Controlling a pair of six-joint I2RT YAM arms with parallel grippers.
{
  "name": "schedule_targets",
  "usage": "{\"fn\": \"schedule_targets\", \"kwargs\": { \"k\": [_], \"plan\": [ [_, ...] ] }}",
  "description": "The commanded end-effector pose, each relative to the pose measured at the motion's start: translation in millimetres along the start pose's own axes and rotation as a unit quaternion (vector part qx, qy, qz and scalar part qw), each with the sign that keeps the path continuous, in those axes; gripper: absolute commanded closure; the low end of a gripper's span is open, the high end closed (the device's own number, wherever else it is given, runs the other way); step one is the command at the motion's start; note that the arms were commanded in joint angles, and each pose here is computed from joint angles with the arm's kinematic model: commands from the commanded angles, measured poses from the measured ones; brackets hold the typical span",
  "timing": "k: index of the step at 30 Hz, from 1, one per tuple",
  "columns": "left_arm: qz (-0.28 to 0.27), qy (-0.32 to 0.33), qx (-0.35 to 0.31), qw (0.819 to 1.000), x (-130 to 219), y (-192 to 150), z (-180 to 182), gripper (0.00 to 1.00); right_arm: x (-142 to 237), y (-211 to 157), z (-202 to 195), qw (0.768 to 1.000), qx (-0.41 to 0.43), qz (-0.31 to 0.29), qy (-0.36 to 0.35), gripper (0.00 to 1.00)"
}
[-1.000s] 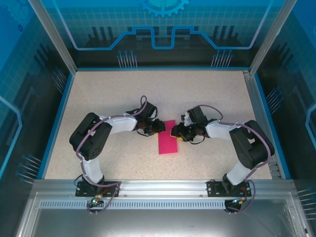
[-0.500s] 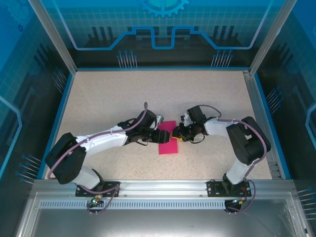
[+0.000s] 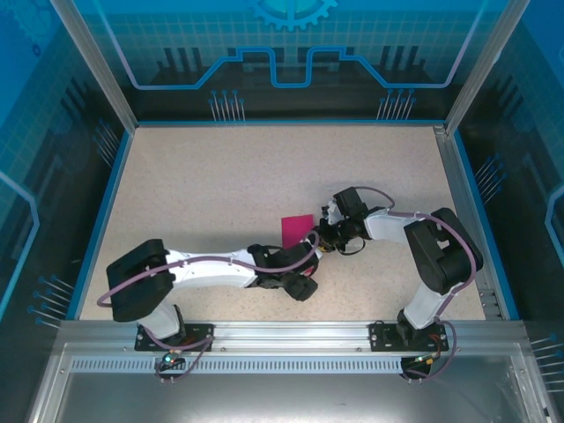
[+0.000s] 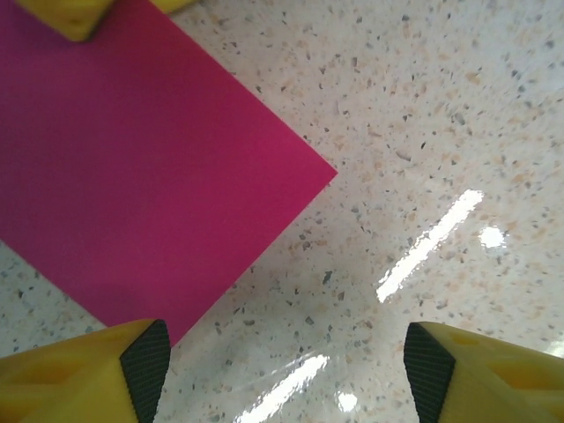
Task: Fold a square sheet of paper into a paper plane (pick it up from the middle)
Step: Third fold the triangle at the center of the table.
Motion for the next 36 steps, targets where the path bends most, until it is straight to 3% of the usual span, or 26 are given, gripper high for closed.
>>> {"fn": "schedule_targets", "kwargs": {
  "k": [1,12,16,22,31,36],
  "plan": [
    [0.008,0.06,-0.039,0.997,-2.8,6.0,9.3,0.24,2.5,1.5,1.2,1.0,-0.017,0.012,0.0,0.83],
    [-0.012,0.125,-0.066,0.99,-15.6,27.5,12.7,0.22,0.6,1.5,-0.4,1.0,-0.021,0.017,-0.001,0.82],
    [-0.03,0.129,-0.06,0.989,-9.1,33.6,14.0,0.27,0.5,1.7,-1.9,1.0,-0.019,0.016,-0.004,0.82],
    [-0.047,0.14,-0.048,0.988,1.5,35.4,18.4,0.53,0.0,2.6,-4.8,1.0,-0.02,0.014,-0.009,0.8],
    [-0.057,0.139,-0.032,0.988,7.0,34.8,21.1,0.82,1.9,3.4,-4.6,1.0,-0.015,0.009,-0.014,0.79],
    [-0.056,0.105,-0.01,0.993,4.8,32.6,23.7,0.96,6.0,2.5,-0.9,1.0,-0.005,0.005,-0.011,0.75]
  ]
}}
Point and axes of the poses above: each hand's point on the last joint's axis, 136 mm out from that joint toward the fingers, its own x axis back along the fingers, its own z axis along the line the jaws close on, y = z × x, the point moved 4 cm from there along x, back along the fingers, and after that the axes turned 15 degrees about -x, right-handed, at the moved point
